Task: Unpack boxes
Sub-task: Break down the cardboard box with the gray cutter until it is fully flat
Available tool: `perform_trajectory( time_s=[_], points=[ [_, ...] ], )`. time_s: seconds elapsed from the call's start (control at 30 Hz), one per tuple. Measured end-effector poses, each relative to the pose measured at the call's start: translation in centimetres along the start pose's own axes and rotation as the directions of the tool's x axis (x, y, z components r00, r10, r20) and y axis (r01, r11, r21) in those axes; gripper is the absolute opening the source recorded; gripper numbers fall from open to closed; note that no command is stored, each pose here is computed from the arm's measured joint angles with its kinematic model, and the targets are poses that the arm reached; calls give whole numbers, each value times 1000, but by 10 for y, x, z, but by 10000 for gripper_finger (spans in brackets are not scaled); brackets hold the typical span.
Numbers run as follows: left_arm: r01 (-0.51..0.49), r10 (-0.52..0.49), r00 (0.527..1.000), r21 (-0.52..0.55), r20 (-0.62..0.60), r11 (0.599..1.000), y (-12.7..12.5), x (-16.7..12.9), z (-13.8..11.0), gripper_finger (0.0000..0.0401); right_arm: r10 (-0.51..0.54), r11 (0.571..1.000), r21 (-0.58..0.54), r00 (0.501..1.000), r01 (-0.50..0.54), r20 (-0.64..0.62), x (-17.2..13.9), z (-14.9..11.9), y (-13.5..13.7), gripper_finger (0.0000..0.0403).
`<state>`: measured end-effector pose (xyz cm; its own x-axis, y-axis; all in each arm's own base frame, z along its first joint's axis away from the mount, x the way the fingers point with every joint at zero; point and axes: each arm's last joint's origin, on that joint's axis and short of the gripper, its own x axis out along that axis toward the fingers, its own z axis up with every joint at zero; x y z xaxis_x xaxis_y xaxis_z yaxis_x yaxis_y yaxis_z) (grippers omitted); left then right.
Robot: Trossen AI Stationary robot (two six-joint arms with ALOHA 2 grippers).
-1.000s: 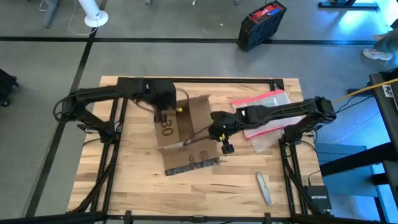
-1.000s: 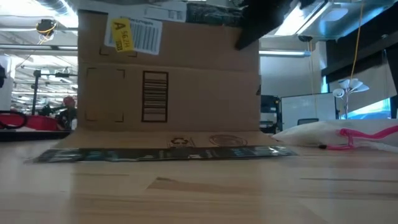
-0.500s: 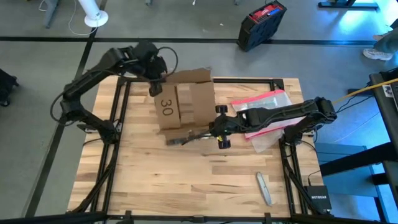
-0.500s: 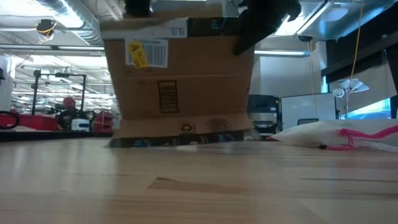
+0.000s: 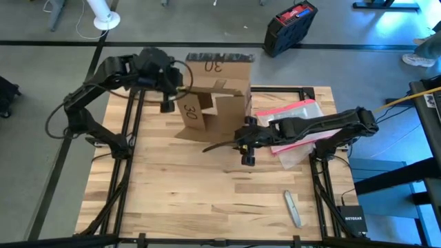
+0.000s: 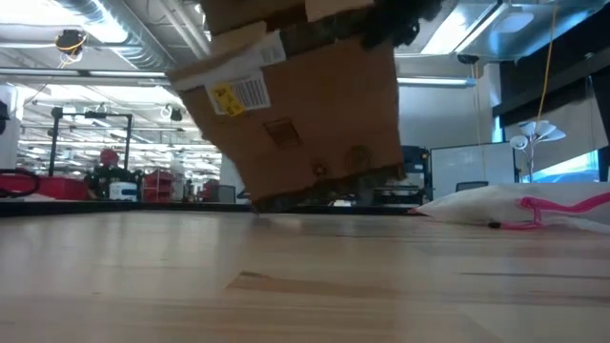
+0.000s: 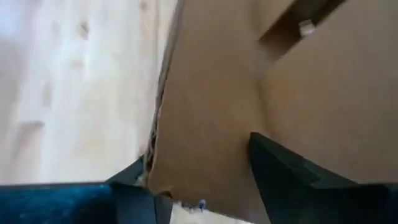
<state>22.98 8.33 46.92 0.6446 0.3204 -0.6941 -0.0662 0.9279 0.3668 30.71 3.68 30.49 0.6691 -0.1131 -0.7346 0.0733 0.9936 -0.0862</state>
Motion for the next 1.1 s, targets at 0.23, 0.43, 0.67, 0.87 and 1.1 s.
perform_trajectory(
  time_s=[0.23,0.43,0.67,0.87,1.1],
  points=[
    [112,-114,984,-20,-136,993,-36,12,-5,0,88,992,85,990,-97,108,-19,7,6,179],
    [182,-185,943,-37,-276,983,-65,45,-20,0,209,965,139,972,-223,111,-24,6,21,179],
    [186,-176,939,4,-296,983,-83,64,-23,0,269,930,215,950,-298,156,-31,9,39,179],
    [121,-124,975,-24,-183,992,-78,68,-12,0,266,911,256,935,-323,233,-31,17,40,179],
    [93,-96,986,-27,-135,995,-76,69,-7,0,168,925,282,940,-255,297,-31,22,37,179]
  ],
)
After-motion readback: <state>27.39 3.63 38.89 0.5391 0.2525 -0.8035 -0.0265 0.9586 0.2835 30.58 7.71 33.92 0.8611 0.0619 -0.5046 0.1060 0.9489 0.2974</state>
